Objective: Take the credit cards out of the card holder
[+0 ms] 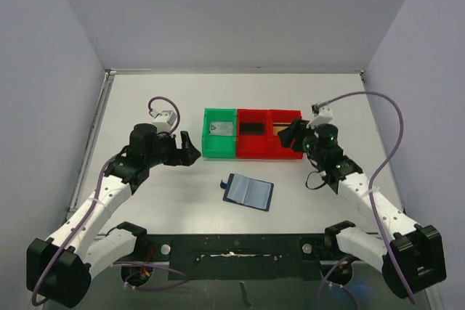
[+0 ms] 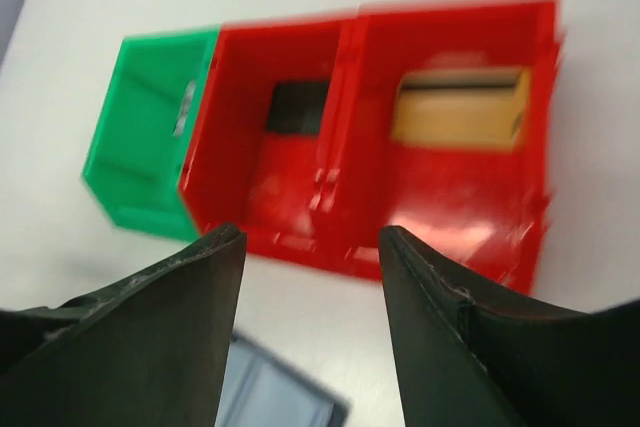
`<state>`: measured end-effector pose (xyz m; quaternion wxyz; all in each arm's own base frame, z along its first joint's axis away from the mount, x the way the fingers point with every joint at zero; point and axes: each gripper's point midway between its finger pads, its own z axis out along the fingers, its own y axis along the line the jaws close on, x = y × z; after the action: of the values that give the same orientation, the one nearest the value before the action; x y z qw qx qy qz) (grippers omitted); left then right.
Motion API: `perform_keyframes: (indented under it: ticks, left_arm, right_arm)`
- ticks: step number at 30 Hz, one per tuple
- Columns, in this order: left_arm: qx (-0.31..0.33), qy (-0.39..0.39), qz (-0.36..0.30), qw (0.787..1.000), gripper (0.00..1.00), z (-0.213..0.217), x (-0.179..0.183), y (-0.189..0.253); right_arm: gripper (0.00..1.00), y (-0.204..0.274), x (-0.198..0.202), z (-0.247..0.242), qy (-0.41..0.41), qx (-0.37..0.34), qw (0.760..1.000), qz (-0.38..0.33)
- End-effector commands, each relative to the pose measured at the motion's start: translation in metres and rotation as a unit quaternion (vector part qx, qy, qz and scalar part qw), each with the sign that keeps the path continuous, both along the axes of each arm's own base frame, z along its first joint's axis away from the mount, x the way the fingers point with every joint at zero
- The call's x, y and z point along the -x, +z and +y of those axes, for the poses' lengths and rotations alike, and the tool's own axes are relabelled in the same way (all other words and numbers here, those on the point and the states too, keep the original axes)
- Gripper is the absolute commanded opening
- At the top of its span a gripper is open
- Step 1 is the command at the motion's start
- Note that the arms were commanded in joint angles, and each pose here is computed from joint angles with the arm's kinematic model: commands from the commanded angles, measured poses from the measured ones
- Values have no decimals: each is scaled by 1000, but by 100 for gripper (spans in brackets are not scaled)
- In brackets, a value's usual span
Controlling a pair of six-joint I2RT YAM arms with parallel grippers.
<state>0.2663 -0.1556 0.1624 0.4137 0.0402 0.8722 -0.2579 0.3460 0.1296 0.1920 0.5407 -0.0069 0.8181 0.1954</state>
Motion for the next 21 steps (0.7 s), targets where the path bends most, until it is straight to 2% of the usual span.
perform_keyframes:
  ticks: [1, 5, 8, 15, 21]
  left_arm:
    - [54, -79, -18, 995, 80, -29, 2, 19]
    - [76, -113, -4, 991, 72, -47, 11, 18]
    - [87, -137, 14, 987, 70, -72, 23, 13]
    - [73, -171, 74, 980, 66, -131, 54, -23]
    - [59, -197, 134, 969, 45, -153, 65, -59]
  right_arm:
    - [56, -23, 54, 37, -66, -222, 969, 85]
    - [55, -48, 93, 49, -84, -219, 967, 98]
    - [54, -73, 114, 49, -92, -203, 965, 142]
    - [47, -111, 158, 84, -34, -222, 954, 198]
    - [46, -126, 169, 92, -24, -179, 956, 230]
